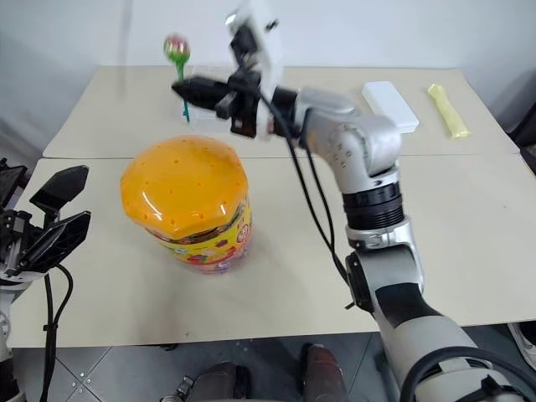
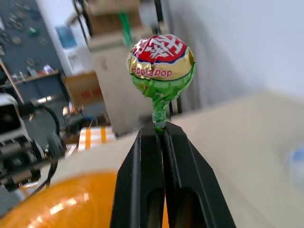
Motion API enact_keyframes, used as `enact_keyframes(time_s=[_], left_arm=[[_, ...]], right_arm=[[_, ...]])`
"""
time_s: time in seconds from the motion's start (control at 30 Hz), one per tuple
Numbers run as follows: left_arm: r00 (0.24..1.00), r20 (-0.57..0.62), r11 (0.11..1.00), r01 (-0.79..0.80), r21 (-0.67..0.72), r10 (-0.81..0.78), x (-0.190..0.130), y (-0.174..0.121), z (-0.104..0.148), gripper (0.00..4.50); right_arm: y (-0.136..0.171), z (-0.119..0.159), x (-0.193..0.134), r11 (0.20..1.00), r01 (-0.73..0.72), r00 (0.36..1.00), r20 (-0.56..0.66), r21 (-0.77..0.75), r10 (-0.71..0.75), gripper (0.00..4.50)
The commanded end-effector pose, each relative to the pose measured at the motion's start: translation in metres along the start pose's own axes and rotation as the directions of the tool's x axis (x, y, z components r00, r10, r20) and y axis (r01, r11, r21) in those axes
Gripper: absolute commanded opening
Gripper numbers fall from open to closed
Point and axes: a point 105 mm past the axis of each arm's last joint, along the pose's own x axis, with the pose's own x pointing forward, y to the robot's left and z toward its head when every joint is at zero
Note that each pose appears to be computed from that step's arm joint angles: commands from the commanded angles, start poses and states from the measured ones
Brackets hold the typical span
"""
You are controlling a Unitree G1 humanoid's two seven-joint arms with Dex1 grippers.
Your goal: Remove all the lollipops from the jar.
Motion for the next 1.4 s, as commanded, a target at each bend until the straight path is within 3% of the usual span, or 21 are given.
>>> enact_keyframes(time_s=[0.03, 0.17, 0.27, 0.37, 0.43, 0.5, 0.6, 0.77, 0.83, 0.9, 1.17, 1.23, 1.3, 1.37, 1.4], left_arm=[[0.996, -0.034, 0.996, 0.087, 0.011, -0.086, 0.004, -0.006, 0.007, 4.5], [0.98, -0.127, 0.988, 0.156, -0.014, -0.157, 0.0, -0.01, 0.008, 4.5], [0.937, -0.24, 0.967, 0.242, -0.082, -0.255, -0.004, -0.021, -0.005, 4.5], [0.914, -0.307, 0.964, 0.259, -0.059, -0.264, -0.009, -0.019, -0.017, 4.5], [0.902, -0.329, 0.96, 0.271, -0.07, -0.279, -0.012, -0.02, -0.025, 4.5], [0.902, -0.324, 0.958, 0.274, -0.081, -0.285, -0.014, -0.02, -0.028, 4.5], [0.903, -0.315, 0.956, 0.276, -0.097, -0.292, -0.013, -0.021, -0.029, 4.5], [0.901, -0.313, 0.954, 0.28, -0.11, -0.3, -0.011, -0.022, -0.032, 4.5], [0.898, -0.327, 0.955, 0.267, -0.125, -0.294, -0.011, -0.023, -0.034, 4.5], [0.903, -0.336, 0.963, 0.236, -0.128, -0.266, -0.013, -0.021, -0.035, 4.5], [0.861, -0.495, 0.988, 0.054, -0.147, -0.12, -0.031, -0.009, -0.053, 4.5], [0.85, -0.518, 0.993, 0.036, -0.115, -0.091, -0.038, -0.006, -0.056, 4.5], [0.827, -0.56, 0.997, 0.013, -0.078, -0.054, -0.045, -0.003, -0.06, 4.5], [0.806, -0.592, 1.0, -0.003, -0.02, -0.009, -0.053, 0.001, -0.065, 4.5], [0.799, -0.601, 1.0, -0.006, 0.008, 0.01, -0.055, 0.003, -0.066, 4.5]], right_arm=[[0.002, 0.043, -0.029, 0.994, -0.018, 0.993, 0.115, -0.105, 0.03, 0.02], [-0.01, 0.045, -0.069, 0.989, 0.053, 0.999, 0.014, -0.136, -0.052, 0.02], [-0.013, 0.014, -0.15, 0.975, 0.17, 0.923, -0.325, -0.144, -0.209, 0.02], [-0.008, -0.021, -0.206, 0.944, 0.284, 0.747, -0.578, -0.168, -0.328, 0.02], [-0.015, -0.051, -0.259, 0.85, 0.473, 0.5, -0.722, -0.235, -0.478, 0.02], [-0.013, -0.069, -0.297, 0.778, 0.547, 0.313, -0.786, -0.31, -0.533, 0.02], [0.002, -0.097, -0.329, 0.76, 0.574, 0.177, -0.859, -0.306, -0.48, 0.02], [0.011, -0.129, -0.356, 0.717, 0.63, 0.106, -0.881, -0.299, -0.461, 0.02], [0.0, -0.135, -0.375, 0.649, 0.667, 0.038, -0.853, -0.367, -0.521, 0.02], [-0.006, -0.14, -0.388, 0.617, 0.684, 0.013, -0.84, -0.389, -0.543, 0.5], [-0.002, -0.132, -0.383, 0.672, 0.642, 0.097, -0.83, -0.369, -0.549, 3.07], [-0.002, -0.122, -0.377, 0.714, 0.584, 0.155, -0.81, -0.387, -0.566, 3.75], [-0.002, -0.107, -0.357, 0.78, 0.498, 0.326, -0.752, -0.378, -0.573, 4.42], [0.009, -0.089, -0.324, 0.864, 0.38, 0.591, -0.631, -0.332, -0.502, 4.47], [0.015, -0.082, -0.314, 0.886, 0.337, 0.675, -0.573, -0.32, -0.464, 4.47]])
